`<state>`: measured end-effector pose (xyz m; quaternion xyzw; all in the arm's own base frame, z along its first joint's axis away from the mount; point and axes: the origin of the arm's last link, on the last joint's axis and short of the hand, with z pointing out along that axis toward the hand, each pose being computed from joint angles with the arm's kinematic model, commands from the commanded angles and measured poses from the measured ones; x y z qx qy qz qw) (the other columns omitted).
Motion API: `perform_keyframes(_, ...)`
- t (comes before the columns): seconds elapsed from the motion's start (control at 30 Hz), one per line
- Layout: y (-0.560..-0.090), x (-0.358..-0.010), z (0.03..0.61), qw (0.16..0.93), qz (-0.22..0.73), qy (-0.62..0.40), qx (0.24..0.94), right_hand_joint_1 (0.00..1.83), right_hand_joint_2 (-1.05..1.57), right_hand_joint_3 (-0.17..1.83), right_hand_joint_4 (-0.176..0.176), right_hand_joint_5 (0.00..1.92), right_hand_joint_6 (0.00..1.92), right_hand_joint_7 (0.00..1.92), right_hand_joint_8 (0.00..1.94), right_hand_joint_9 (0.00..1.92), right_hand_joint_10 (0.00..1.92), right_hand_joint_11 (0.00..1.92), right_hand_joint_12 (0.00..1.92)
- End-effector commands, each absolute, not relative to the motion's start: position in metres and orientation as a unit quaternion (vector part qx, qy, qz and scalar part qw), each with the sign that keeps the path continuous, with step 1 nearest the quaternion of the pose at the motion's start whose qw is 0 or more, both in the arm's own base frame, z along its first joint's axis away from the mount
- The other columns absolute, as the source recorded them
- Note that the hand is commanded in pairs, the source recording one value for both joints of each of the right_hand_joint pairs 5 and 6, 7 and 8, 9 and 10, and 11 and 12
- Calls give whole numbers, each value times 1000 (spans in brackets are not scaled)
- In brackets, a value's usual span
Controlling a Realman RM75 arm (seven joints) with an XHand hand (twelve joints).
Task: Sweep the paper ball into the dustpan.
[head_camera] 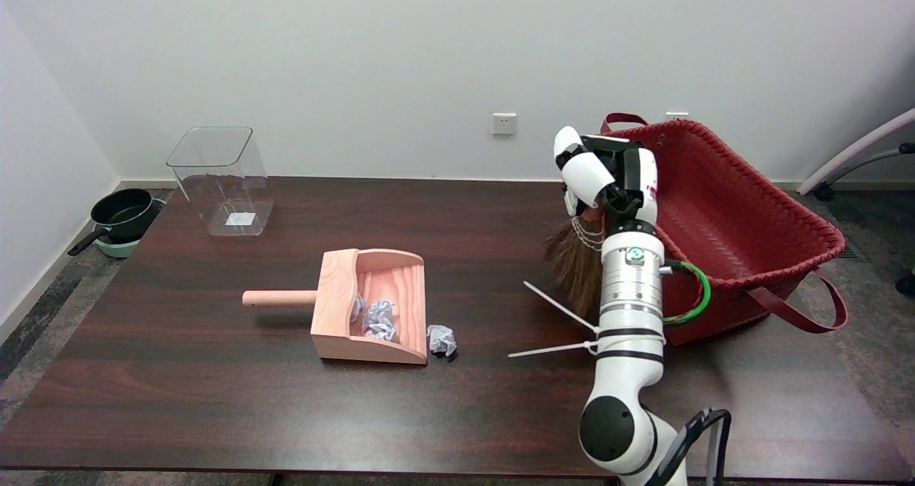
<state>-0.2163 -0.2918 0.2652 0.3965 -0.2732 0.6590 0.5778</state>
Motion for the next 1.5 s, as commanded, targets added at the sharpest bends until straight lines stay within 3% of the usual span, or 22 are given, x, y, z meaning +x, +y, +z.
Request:
perform_keyframes(0.03, -303, -226, 220, 511, 709, -331, 355, 877, 1571, 1438, 0, 1920, 1920, 1920, 1920, 1920, 1920, 1920, 1920)
perform_keyframes(0.4, -328, -251, 196, 467, 739, -394, 284, 882, 1571, 1459, 0, 1920, 1920, 1920, 1920, 1920, 1920, 1920, 1920)
perform_keyframes(0.6, -346, -256, 192, 466, 735, -405, 280, 881, 1571, 1459, 0, 1920, 1920, 1920, 1920, 1920, 1920, 1920, 1920)
perform_keyframes(1.03, -383, -251, 185, 450, 729, -436, 278, 867, 1571, 1509, 0, 1920, 1920, 1920, 1920, 1920, 1920, 1920, 1920)
perform_keyframes(1.5, -402, -239, 190, 378, 779, -460, 199, 864, 1571, 1502, 0, 1920, 1920, 1920, 1920, 1920, 1920, 1920, 1920)
